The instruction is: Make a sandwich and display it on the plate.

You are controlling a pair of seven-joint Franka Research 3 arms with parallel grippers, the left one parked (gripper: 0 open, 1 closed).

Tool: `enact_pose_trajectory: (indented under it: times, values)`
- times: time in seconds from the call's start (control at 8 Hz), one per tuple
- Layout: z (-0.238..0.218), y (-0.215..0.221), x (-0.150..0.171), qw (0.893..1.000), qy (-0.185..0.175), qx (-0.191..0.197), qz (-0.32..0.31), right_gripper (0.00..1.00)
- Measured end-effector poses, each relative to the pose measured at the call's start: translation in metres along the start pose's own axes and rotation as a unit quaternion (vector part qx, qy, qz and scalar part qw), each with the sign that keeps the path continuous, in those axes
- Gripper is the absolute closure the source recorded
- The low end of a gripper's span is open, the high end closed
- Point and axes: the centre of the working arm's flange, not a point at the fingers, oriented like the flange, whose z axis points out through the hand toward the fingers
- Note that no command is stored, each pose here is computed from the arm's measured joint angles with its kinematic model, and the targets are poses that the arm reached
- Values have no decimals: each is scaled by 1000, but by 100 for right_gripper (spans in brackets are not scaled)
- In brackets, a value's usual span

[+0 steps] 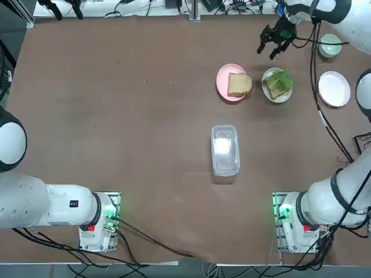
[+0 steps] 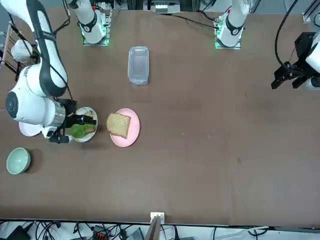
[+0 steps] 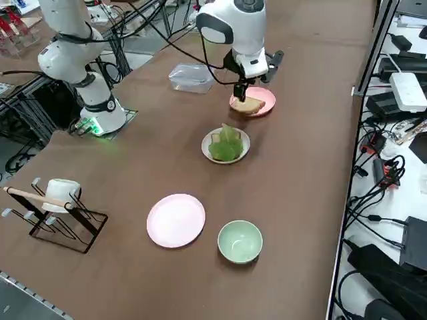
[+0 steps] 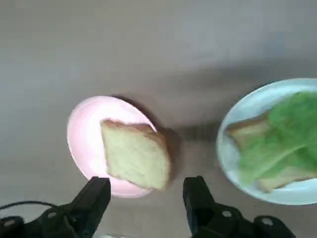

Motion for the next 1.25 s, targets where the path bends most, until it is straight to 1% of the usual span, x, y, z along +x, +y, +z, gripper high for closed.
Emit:
enact_pose_trajectory:
  times: [0.12,0.25,0.38,0.62,0.88,1.25]
  values:
    - [22,-12,-10,999,26,1,39,10]
    - [46,-16,-23,997,43,4,64,7]
    - [66,-13,-36,996,47,8,78,4]
    - [89,3,-52,995,41,2,94,4]
    - [100,13,-61,994,35,-5,99,4]
    - [115,23,-65,994,43,-9,104,4]
